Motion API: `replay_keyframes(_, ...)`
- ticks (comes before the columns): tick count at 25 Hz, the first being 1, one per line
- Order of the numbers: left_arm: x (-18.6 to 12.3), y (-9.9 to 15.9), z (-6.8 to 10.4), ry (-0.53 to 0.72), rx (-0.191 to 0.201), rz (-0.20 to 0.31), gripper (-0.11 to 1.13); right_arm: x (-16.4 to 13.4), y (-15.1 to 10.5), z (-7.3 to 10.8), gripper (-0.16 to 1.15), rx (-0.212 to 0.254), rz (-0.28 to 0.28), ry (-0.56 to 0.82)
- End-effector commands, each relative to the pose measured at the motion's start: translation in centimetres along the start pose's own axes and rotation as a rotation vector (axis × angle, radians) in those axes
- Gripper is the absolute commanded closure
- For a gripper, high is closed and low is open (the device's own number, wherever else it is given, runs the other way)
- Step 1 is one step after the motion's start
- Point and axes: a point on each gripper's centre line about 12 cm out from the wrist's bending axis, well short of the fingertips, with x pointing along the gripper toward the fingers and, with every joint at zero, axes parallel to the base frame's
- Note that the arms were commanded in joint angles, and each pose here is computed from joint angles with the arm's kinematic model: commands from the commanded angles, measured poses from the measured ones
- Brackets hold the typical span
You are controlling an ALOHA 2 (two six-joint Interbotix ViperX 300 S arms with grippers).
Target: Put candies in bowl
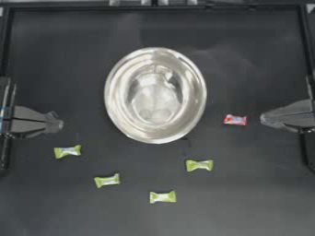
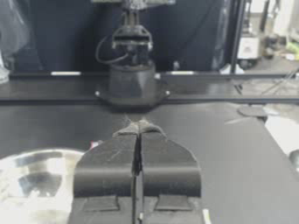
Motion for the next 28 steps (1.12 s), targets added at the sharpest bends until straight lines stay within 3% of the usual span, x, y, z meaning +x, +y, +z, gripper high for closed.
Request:
replay_keyframes(1, -0.4, 0.1, 1.0, -0.034, 0.004, 0.004, 1.02, 0.2, 0.0, 1.1, 1.03, -0.015, 0.000, -0.037)
replay_keyframes(10, -0.2, -0.1, 1.2, 0.003, 0.015, -0.006, 0.88, -0.1, 0.0, 1.3, 0.79, -0.037, 0.006, -0.055)
replay_keyframes(13, -0.1, -0.1, 1.3, 0.003, 0.012, -0.006, 0.50, 0.0, 0.0, 0.9, 0.49, -0.031, 0.004, -0.034)
replay_keyframes(15, 0.0, -0.1, 1.1, 0.021, 0.012, -0.006, 0.13, 0.0, 0.0, 0.8, 0.20, -0.027, 0.003, -0.031)
replay_keyframes(16, 0.0, -0.1, 1.0, 0.029, 0.010, -0.006, -0.01, 0.0, 0.0, 0.8, 0.01, -0.022, 0.002, -0.031)
replay_keyframes(17, 0.0, -0.2, 0.9, 0.038, 0.012, -0.008, -0.11, 0.0, 0.0, 0.8, -0.10, -0.019, 0.003, -0.031)
replay_keyframes(18, 0.1, -0.1, 1.0, 0.049, 0.012, -0.007, -0.08, 0.0, 0.0, 0.8, -0.12, -0.021, 0.002, -0.031)
replay_keyframes(20, 0.1, -0.1, 0.8, 0.083, 0.012, -0.007, 0.05, 0.0, 0.0, 0.8, -0.02, -0.021, 0.003, -0.029)
replay_keyframes(24, 0.3, -0.1, 1.1, 0.146, 0.011, -0.007, -0.01, 0.0, 0.0, 0.5, 0.00, -0.015, 0.000, -0.015)
replay_keyframes(28, 0.4, 0.5, 1.3, 0.307, 0.008, 0.023, -0.01, 0.0, -0.1, 0.3, -0.01, 0.001, -0.003, -0.011)
